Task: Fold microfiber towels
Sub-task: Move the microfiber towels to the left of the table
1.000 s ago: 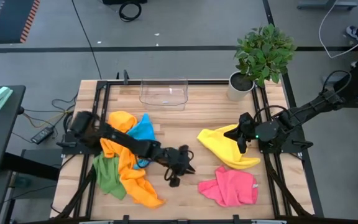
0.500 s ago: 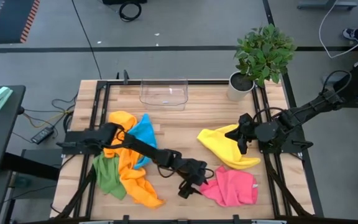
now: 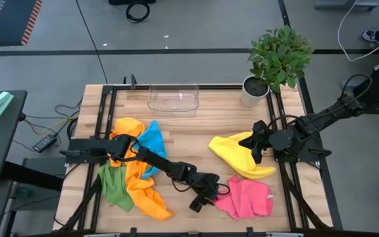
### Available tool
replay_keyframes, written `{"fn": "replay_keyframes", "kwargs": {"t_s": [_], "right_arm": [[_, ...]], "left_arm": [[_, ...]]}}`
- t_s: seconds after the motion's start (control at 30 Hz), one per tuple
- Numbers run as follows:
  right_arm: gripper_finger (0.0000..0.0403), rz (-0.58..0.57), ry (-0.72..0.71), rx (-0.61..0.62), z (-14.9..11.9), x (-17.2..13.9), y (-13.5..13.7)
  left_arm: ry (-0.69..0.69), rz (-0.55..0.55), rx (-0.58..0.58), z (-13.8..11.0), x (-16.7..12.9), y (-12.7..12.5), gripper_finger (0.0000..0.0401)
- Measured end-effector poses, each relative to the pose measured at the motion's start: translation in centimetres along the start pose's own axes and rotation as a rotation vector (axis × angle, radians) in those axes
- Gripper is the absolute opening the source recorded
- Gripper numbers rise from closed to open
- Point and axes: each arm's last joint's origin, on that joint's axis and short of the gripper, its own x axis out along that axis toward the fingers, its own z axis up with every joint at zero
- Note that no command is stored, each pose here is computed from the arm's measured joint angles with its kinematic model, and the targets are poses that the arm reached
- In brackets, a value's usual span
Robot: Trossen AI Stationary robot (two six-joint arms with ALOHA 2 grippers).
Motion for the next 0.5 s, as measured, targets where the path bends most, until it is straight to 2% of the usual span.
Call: {"fn": "replay_keyframes", "kwargs": {"t_s": [0.1,0.17,0.33,0.5], "right_arm": [[0.0027,-0.004,0.003,-0.002,0.0,0.0,0.0],[0.0027,-0.003,0.003,-0.002,0.0,0.0,0.0],[0.0027,-0.003,0.003,-0.002,0.0,0.0,0.0],[0.0027,-0.002,0.003,0.010,0.0,0.0,0.0]], "left_arm": [[0.006,0.000,-0.043,0.1,-0.2,0.0,0.0047],[0.016,0.001,-0.093,0.3,-0.6,0.0,0.0015],[0.031,0.020,-0.105,2.2,-3.3,0.9,0.0017],[0.154,0.041,-0.131,3.3,-7.6,1.9,0.0011]]}}
